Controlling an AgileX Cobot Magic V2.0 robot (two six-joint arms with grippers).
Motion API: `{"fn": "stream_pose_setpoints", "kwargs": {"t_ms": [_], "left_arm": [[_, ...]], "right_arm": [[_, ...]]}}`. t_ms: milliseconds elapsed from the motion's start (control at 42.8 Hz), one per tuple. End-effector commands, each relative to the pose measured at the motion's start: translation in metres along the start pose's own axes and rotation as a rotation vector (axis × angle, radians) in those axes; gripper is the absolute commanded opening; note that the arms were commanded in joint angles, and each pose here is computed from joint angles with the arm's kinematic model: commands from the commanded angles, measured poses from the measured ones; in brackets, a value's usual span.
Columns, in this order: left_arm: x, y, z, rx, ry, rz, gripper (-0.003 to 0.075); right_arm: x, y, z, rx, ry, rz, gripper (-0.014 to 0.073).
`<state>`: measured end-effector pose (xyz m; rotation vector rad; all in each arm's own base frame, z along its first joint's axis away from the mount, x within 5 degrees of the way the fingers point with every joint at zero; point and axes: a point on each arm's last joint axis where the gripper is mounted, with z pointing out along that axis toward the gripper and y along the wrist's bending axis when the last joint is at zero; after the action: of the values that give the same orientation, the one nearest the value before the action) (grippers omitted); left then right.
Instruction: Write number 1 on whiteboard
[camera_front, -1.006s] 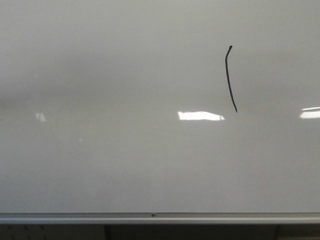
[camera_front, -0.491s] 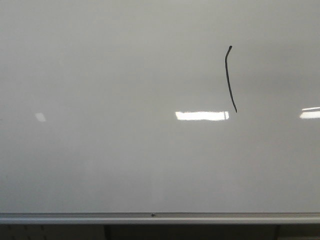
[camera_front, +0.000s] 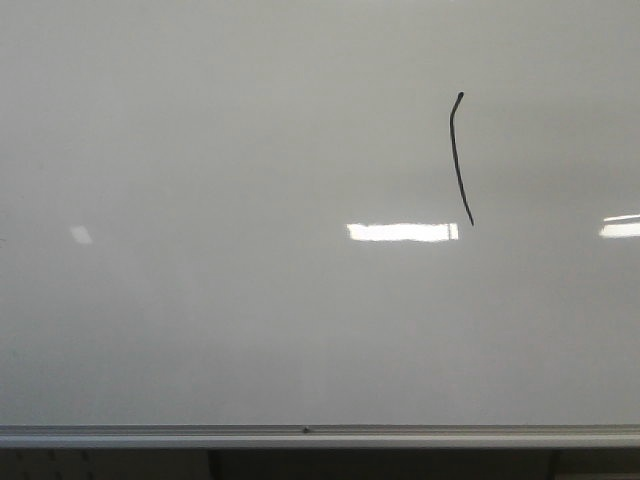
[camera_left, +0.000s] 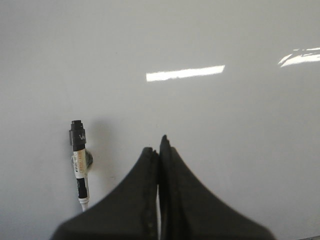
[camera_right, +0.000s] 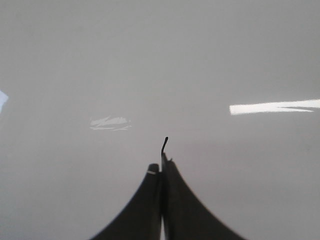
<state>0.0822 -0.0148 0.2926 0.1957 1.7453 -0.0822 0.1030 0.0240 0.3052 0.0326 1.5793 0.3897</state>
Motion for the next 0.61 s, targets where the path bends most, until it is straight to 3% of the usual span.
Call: {"fn": "stream_pose_setpoints", "kwargs": {"t_ms": [0, 585], "left_arm": [[-0.009, 0.0007, -0.0125, -0.026, -0.137, -0.019, -0.002], [-0.007, -0.0008, -0.0222, -0.028, -0.182, -0.013, -0.002]], "right_arm": [[-0.0116, -0.0012, 0.0007, 0.031, -0.059, -0.003, -0.0061], [-0.0114, -0.001, 0.0008, 0.029, -0.057, -0.003, -0.0061]]}}
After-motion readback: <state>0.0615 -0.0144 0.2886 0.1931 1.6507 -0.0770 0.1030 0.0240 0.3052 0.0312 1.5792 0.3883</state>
